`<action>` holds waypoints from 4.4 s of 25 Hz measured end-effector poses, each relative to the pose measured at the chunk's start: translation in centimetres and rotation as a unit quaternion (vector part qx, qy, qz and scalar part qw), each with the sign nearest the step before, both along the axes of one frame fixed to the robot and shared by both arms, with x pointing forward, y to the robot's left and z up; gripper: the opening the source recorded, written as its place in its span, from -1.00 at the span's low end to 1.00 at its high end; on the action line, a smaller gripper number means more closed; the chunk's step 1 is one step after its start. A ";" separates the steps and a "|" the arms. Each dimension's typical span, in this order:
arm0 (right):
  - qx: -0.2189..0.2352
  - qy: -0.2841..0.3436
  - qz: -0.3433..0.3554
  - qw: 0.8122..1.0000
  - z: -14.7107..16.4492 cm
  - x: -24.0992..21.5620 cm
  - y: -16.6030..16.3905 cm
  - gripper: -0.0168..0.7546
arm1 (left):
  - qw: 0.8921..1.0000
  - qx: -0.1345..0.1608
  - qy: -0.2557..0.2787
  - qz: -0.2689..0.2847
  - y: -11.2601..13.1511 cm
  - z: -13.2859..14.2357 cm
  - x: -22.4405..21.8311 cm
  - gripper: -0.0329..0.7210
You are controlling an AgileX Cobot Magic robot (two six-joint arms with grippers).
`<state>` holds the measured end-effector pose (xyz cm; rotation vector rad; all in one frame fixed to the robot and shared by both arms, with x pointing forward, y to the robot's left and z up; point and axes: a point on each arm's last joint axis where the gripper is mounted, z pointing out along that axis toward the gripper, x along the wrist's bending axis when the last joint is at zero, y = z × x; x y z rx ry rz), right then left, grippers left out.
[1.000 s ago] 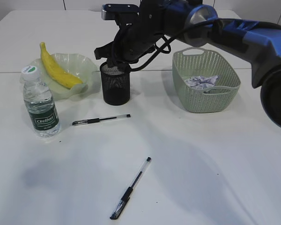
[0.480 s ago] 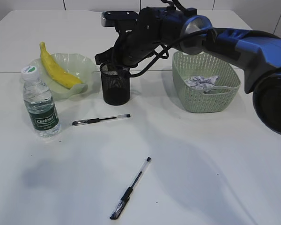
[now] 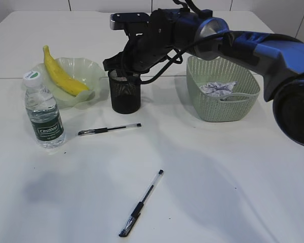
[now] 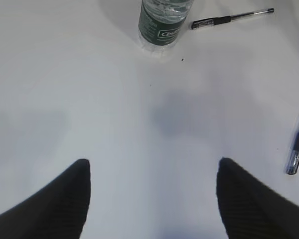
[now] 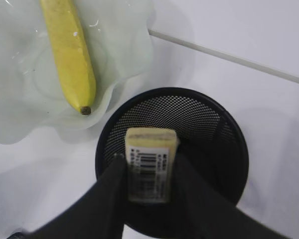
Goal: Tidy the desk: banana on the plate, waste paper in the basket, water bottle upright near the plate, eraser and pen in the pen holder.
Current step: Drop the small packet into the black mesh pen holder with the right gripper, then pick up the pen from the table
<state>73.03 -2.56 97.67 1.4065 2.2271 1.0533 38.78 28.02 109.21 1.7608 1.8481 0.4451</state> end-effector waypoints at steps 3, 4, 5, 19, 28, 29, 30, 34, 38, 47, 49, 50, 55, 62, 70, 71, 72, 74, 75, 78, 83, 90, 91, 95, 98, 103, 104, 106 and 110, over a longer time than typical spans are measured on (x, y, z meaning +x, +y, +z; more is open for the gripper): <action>0.000 0.000 0.000 1.000 0.0 0.0 0.0 -0.30 | 1.000 0.000 0.000 0.000 0.0 0.0 0.0 0.58; 0.000 0.000 0.000 1.000 0.0 0.0 0.0 -0.23 | 1.000 0.000 0.000 0.000 0.0 0.0 0.0 0.58; 0.000 -0.001 0.000 1.000 0.0 0.0 0.0 -0.14 | 1.000 0.000 0.000 0.000 0.0 0.0 0.0 0.58; -0.006 0.009 0.002 1.000 -0.2 -0.1 -0.1 0.08 | 1.000 0.000 0.000 0.000 0.0 0.0 0.0 0.58; -0.026 0.051 0.008 0.998 -0.4 -0.8 -0.3 0.08 | 1.000 0.000 0.000 0.000 0.0 0.0 0.0 0.58; -0.033 0.064 0.009 0.997 -0.4 -1.1 -0.4 0.08 | 1.000 0.000 0.000 0.000 0.0 0.0 0.0 0.58; -0.036 0.076 0.008 0.996 -0.2 -1.3 -0.5 0.08 | 1.000 0.000 0.000 0.000 0.0 0.0 0.0 0.58; -0.054 0.131 0.006 0.990 0.2 -2.4 -1.0 0.08 | 1.000 0.000 0.000 0.000 0.0 0.0 0.0 0.58; -0.058 0.143 0.004 0.988 0.5 -2.7 -1.1 0.08 | 1.000 0.000 0.000 0.000 0.0 0.0 0.0 0.58; -0.037 0.105 -0.002 0.994 1.3 -2.1 -0.9 0.08 | 1.000 0.000 0.000 0.000 0.0 0.0 0.0 0.58; -0.033 0.098 -0.003 0.995 1.4 -2.0 -0.8 0.08 | 1.000 0.000 0.000 0.000 0.0 0.0 0.0 0.58; -0.031 0.095 -0.004 0.995 1.4 -1.9 -0.8 0.08 | 1.000 0.000 0.000 0.000 0.0 0.0 0.0 0.58; -0.029 0.091 -0.003 0.995 1.7 -1.9 -0.8 0.08 | 1.000 0.000 0.000 0.000 0.0 0.0 0.0 0.58; -0.051 0.093 0.002 0.994 4.4 -2.3 -1.2 0.08 | 1.000 0.000 0.000 0.000 0.0 0.0 0.0 0.58; -0.081 0.119 0.000 0.990 7.0 -3.2 -2.0 0.07 | 1.000 0.000 0.000 0.000 0.0 0.0 0.0 0.58; -0.078 0.121 -0.003 0.990 7.1 -3.3 -2.0 0.06 | 1.000 0.000 -0.001 0.000 0.0 0.0 0.0 0.58; -0.073 0.125 -0.005 0.989 7.1 -3.3 -1.9 0.04 | 1.000 0.000 -0.001 0.000 0.0 0.0 0.0 0.58; -0.062 0.133 -0.011 0.989 7.2 -3.5 -1.8 0.03 | 1.000 0.000 -0.001 0.000 0.0 0.0 0.0 0.58; -0.058 0.133 -0.010 0.989 7.4 -3.7 -1.6 0.03 | 1.000 0.000 -0.001 0.000 0.0 0.0 0.0 0.57; -0.048 0.127 0.000 0.991 8.6 -4.5 -0.9 0.02 | 1.000 -0.002 0.000 0.000 0.0 0.0 0.0 0.58; -0.034 0.104 0.009 0.994 11.4 -5.8 -0.7 0.02 | 1.000 -0.005 0.016 -0.002 -0.1 -0.1 -0.3 0.57; -0.053 0.126 0.004 0.991 12.5 -7.8 -2.0 0.02 | 1.000 -0.014 0.020 -0.002 -0.2 -0.2 -0.3 0.57; -0.062 0.136 0.003 0.989 12.3 -8.3 -2.4 0.02 | 1.000 -0.014 0.020 -0.002 -0.2 -0.2 -0.3 0.57; -0.106 0.164 0.004 0.981 11.6 -10.6 -4.1 0.02 | 1.000 -0.015 0.020 -0.003 -0.2 -0.2 -0.3 0.57; -0.132 0.181 0.009 0.974 11.3 -12.4 -5.4 0.02 | 1.000 -0.020 0.022 -0.003 -0.3 -0.2 -0.4 0.57; -0.166 0.212 0.028 0.963 10.2 -15.4 -7.2 0.02 | 0.999 -0.030 0.023 -0.003 -0.5 -0.2 -0.4 0.57; -0.172 0.219 0.033 0.960 9.8 -16.0 -7.5 0.02 | 0.999 -0.031 0.023 -0.003 -0.5 -0.1 -0.4 0.57; -0.185 0.240 0.043 0.952 8.7 -17.2 -8.1 0.02 | 0.999 -0.032 0.023 -0.003 -0.5 -0.1 -0.4 0.57; -0.211 0.280 0.061 0.934 6.4 -19.5 -9.4 0.02 | 0.999 -0.028 0.022 -0.010 -0.5 -0.1 -0.4 0.51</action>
